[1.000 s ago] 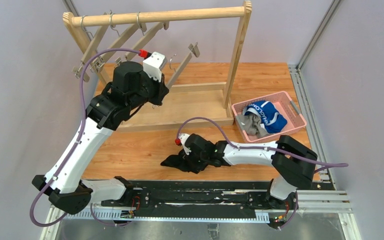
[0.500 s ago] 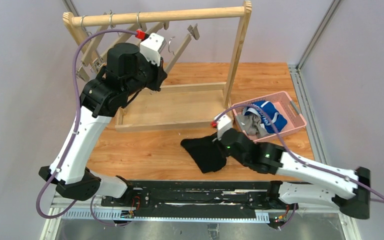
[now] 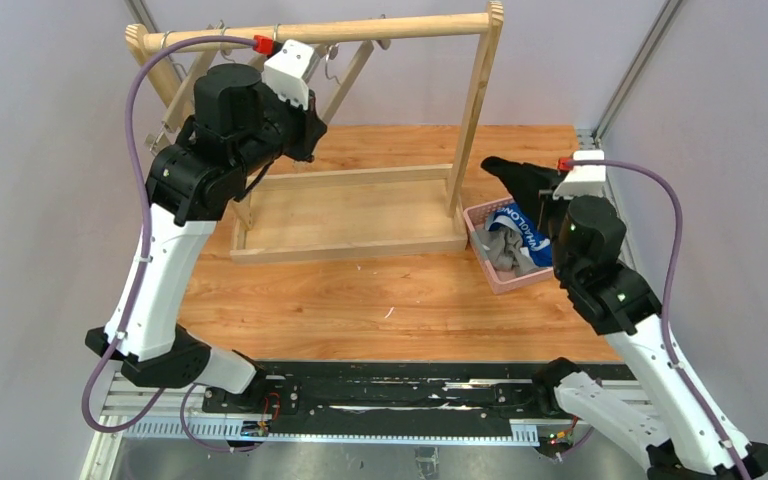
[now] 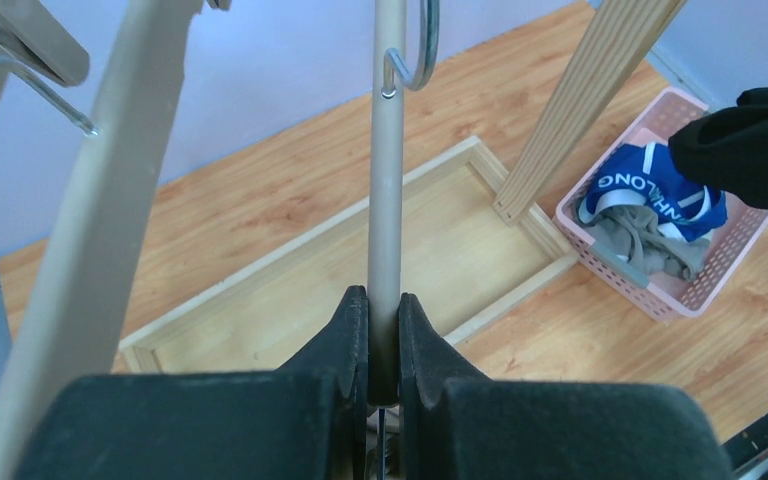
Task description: Remove the underwear clipped to the hanger
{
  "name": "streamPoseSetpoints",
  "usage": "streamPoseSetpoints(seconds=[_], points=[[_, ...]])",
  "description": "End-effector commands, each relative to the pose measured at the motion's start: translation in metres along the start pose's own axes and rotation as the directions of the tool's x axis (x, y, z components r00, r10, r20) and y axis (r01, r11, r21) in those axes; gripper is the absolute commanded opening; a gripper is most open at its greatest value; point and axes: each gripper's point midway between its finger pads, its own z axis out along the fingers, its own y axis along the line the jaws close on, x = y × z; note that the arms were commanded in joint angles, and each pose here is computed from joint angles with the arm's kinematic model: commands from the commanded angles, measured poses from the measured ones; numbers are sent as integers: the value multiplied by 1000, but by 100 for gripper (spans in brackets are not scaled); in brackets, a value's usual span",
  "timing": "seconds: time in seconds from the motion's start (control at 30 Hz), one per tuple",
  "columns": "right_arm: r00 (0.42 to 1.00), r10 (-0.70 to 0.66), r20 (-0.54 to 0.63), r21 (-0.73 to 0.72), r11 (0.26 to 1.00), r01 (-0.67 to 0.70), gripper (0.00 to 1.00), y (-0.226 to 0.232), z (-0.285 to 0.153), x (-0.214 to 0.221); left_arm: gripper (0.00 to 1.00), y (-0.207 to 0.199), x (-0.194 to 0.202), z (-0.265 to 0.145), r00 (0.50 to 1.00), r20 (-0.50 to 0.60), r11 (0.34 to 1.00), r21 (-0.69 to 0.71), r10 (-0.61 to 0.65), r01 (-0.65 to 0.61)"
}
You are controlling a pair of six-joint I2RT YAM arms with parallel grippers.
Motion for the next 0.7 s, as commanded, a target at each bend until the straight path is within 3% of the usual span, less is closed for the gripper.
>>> streamPoseSetpoints(seconds=[0.0, 0.27, 0.67], points=[[998, -43, 54, 140, 989, 36, 1, -29, 28, -19, 0, 4, -25, -11, 997, 77, 1000, -5, 8, -8], [998, 28, -52, 204, 979, -16, 1, -52, 78, 29, 0, 9, -37, -10, 995, 104, 1000, -25, 5, -2], [977, 96, -189, 145, 987, -69, 1, -43, 116, 106, 0, 22, -48, 21, 993, 109, 998, -21, -53, 56]])
